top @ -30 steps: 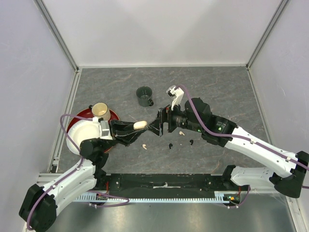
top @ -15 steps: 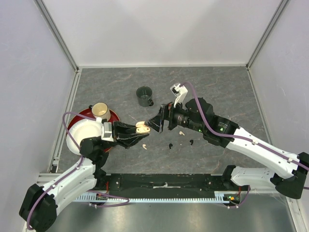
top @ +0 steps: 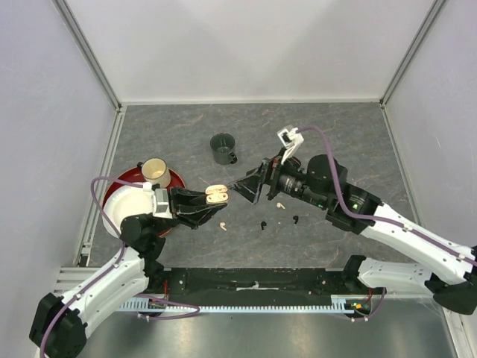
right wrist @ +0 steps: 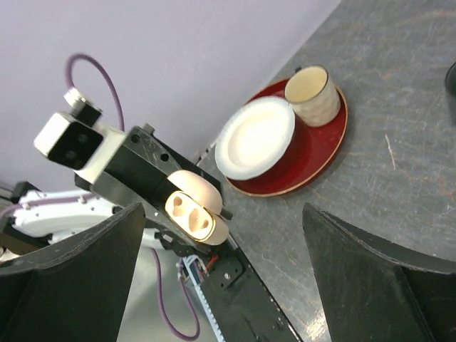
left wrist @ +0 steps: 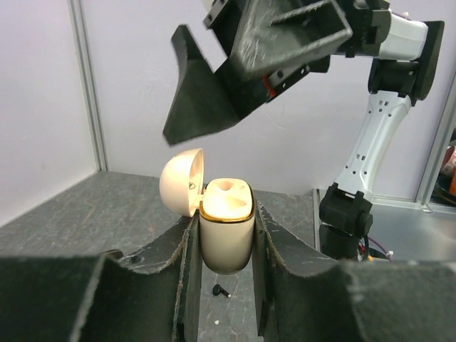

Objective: Insert the wireless bluetooth earbuds into the charging case
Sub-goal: Open the charging case, then pick up the earbud from the center of the board.

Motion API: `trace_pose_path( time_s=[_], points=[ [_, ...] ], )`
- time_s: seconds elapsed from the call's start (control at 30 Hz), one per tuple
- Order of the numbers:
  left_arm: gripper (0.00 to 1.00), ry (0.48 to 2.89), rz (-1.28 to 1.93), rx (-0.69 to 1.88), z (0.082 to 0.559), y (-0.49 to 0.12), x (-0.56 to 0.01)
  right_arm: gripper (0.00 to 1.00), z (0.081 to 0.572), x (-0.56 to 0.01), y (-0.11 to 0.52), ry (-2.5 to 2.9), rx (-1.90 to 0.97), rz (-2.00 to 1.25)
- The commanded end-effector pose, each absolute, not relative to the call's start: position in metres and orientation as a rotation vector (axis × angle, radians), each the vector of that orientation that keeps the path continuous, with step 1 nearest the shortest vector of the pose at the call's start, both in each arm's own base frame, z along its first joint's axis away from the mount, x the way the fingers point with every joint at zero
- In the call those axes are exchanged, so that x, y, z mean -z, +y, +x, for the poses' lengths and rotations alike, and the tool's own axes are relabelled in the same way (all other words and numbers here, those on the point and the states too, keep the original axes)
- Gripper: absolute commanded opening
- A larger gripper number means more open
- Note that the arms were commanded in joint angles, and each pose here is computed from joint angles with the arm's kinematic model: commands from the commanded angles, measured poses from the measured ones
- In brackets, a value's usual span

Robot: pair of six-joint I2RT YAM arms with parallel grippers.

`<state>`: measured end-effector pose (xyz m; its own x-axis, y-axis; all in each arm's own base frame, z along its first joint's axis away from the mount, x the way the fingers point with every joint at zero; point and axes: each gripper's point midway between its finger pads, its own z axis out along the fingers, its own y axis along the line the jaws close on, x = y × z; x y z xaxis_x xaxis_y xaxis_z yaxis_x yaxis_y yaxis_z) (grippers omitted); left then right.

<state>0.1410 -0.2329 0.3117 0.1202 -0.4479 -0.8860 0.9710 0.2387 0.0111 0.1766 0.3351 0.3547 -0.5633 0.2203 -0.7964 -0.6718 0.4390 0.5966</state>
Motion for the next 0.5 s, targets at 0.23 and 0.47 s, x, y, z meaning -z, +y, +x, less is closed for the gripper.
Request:
trace_pose_path(
  time_s=[0.23, 0.47],
  points=[
    [0.02, 0.920, 0.693, 1.111, 0.143, -0.223, -0.313, 0.98, 0.257, -0.318, 0.198, 1.921, -0.612, 0.206],
    [0.02, 0.917, 0.700, 1.110, 0.139, -0.221, -0.318, 0.98, 0.262, -0.248, 0.199, 2.073, -0.362, -0.219]
  ],
)
